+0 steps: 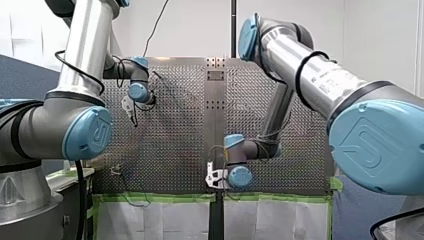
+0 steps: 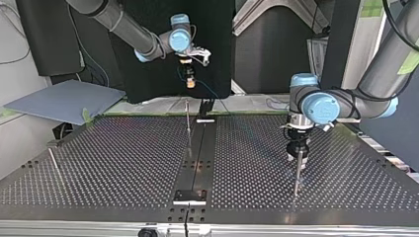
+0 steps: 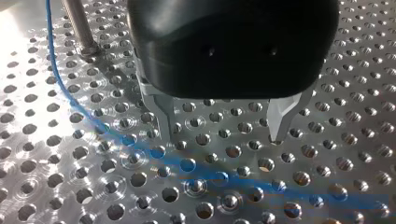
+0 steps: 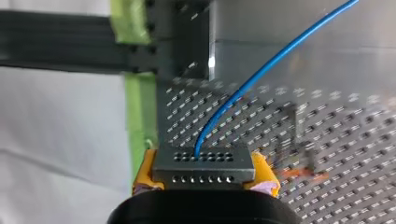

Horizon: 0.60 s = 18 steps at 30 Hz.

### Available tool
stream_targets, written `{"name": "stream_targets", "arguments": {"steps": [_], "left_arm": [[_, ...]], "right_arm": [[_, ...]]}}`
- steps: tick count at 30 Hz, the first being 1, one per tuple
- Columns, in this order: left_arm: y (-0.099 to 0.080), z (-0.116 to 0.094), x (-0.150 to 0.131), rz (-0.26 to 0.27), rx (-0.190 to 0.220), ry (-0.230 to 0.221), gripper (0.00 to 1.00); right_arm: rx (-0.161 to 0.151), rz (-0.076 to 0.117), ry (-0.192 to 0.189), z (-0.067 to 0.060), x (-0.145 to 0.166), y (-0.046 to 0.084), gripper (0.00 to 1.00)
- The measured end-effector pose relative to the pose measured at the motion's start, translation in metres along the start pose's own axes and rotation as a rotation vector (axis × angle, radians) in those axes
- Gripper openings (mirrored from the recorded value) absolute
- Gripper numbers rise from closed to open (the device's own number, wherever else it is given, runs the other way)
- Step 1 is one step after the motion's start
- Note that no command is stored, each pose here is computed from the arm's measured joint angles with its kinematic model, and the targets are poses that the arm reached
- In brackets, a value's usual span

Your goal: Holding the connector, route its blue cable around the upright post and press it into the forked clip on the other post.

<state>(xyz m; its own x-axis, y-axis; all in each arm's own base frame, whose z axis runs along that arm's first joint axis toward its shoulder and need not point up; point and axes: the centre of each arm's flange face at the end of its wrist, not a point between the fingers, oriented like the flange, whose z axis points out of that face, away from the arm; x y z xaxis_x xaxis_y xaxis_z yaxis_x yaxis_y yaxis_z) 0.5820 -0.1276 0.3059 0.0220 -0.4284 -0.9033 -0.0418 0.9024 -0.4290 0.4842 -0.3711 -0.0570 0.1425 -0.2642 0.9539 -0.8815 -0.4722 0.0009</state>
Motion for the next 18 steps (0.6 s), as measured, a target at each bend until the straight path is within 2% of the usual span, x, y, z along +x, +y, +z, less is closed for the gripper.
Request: {"name": "stream_targets", "arguments": {"steps": [10, 18], "left_arm": [[0.000, 0.000, 0.000, 0.000, 0.000, 0.000, 0.98], [0.000, 0.000, 0.000, 0.000, -0.001, 0.002, 0.98]], "right_arm": [[-0.048, 0.015, -0.006, 0.012, -0.047, 0.026, 0.02], [-0.084, 0.019, -0.039, 0.016, -0.087, 0.048, 0.02]]}}
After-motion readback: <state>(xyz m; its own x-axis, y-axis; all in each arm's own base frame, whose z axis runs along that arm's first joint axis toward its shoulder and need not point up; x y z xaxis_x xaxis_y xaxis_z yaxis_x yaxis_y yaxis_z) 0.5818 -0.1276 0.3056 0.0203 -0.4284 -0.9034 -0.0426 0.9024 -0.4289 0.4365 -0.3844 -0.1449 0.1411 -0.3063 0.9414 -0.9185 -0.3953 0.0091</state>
